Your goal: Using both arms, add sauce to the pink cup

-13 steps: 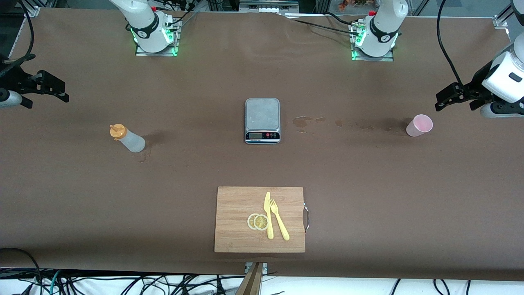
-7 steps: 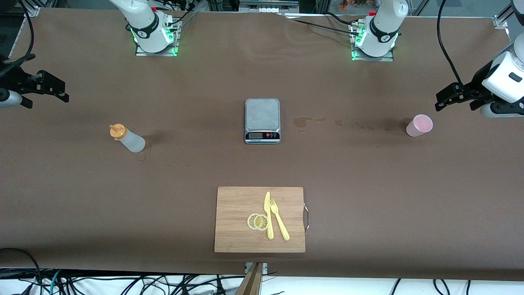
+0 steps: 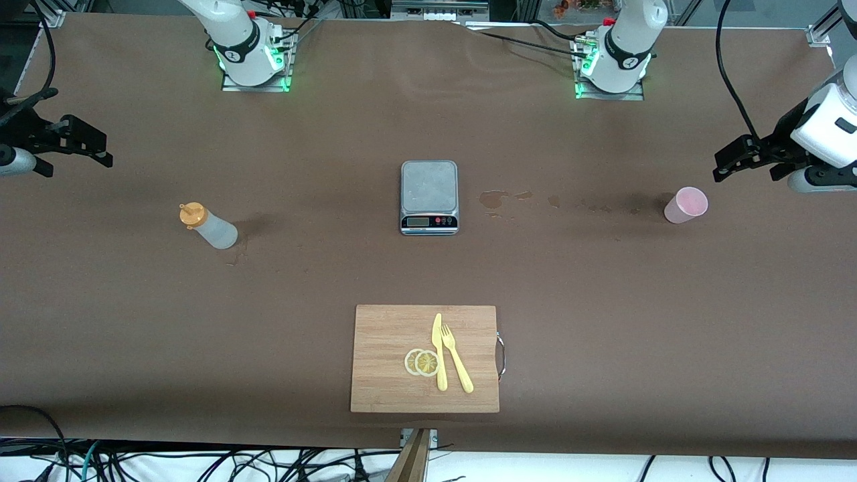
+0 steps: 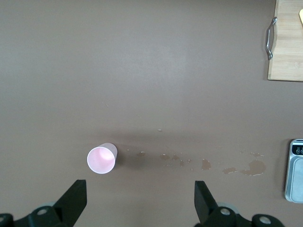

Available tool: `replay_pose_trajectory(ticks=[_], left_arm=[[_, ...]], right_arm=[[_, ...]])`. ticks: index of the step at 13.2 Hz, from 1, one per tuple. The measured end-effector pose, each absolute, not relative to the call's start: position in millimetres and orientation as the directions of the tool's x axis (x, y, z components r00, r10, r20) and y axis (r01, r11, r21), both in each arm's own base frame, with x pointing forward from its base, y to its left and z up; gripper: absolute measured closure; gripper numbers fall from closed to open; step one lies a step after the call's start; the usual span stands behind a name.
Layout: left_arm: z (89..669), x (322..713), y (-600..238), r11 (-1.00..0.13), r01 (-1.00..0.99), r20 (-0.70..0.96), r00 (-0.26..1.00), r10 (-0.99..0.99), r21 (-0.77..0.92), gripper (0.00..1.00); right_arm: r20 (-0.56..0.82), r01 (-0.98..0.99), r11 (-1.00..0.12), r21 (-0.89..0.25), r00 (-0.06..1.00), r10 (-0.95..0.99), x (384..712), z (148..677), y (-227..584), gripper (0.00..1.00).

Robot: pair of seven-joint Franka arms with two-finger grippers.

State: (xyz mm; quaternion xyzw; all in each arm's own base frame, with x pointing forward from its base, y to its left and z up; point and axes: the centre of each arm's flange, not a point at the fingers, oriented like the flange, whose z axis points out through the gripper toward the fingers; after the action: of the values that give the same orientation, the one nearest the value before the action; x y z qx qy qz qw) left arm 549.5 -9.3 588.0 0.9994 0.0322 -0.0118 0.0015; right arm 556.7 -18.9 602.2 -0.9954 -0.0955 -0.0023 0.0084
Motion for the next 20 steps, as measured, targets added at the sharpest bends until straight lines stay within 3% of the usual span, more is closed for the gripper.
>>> replay_pose_trajectory(ticks=[11,20], left_arm=[[580.5,548.5,4.9,-0.996,0.090,-0.083,0.993,0.090,-0.003,0.00],[545.5,550.1,102.9,-0.997,0.081,-0.110,0.991,0.079,0.014,0.00]], right_arm=[[0.006,0.190,-0.982,-0.016,0.982,0.190,556.7,602.2,-18.9,0.00],[0.006,0.190,-0.982,-0.016,0.982,0.190,556.7,602.2,-19.2,0.00]])
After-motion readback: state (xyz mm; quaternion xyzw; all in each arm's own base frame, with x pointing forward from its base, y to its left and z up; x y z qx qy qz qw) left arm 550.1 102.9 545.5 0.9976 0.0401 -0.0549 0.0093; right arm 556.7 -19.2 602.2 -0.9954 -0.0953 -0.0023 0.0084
